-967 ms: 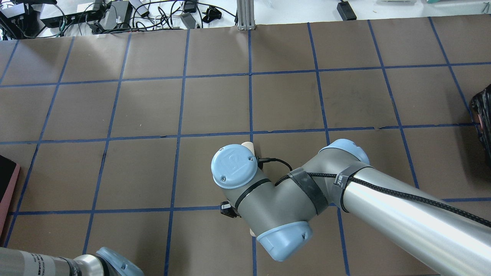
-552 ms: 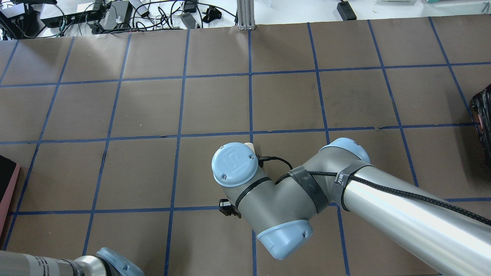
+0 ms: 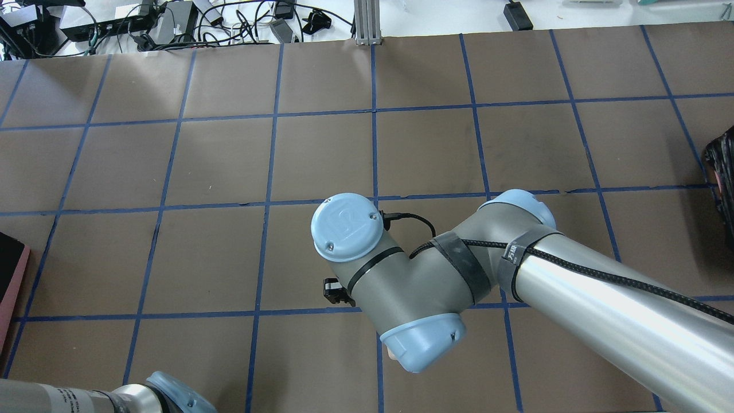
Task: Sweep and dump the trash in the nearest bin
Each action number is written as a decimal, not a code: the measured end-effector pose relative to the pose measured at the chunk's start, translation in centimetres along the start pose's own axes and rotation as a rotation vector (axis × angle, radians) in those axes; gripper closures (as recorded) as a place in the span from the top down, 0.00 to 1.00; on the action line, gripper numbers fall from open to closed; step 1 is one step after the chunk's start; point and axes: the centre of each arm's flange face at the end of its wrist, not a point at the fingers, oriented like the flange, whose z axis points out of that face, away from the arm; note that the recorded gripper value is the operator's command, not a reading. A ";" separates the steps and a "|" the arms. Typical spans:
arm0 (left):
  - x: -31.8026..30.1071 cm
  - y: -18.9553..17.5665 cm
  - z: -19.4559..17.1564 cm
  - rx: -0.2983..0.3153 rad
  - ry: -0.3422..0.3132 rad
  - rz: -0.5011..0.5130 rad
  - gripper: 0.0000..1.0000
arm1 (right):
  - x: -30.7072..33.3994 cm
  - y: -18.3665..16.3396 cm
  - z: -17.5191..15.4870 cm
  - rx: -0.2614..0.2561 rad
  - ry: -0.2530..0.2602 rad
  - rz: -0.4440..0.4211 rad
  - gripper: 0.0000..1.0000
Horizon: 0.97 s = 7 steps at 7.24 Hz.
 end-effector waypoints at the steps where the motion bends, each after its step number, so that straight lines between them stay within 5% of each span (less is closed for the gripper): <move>1: -1.6 -0.7 -2.6 -0.003 -0.051 -0.004 0.00 | 0.0 -0.5 -0.6 0.016 0.004 -0.014 0.88; 3: -5.4 -3.6 -9.2 0.023 -0.156 -0.068 0.00 | -0.1 -1.7 -3.2 0.057 -0.012 -0.019 0.95; 4: -6.9 -5.5 -11.9 0.091 -0.185 -0.147 0.00 | 0.3 -2.2 -5.7 0.063 -0.017 -0.018 0.96; 7: -9.3 -12.2 -17.2 0.427 -0.122 -0.472 0.00 | 5.5 -3.8 -13.4 0.043 -0.012 -0.001 1.00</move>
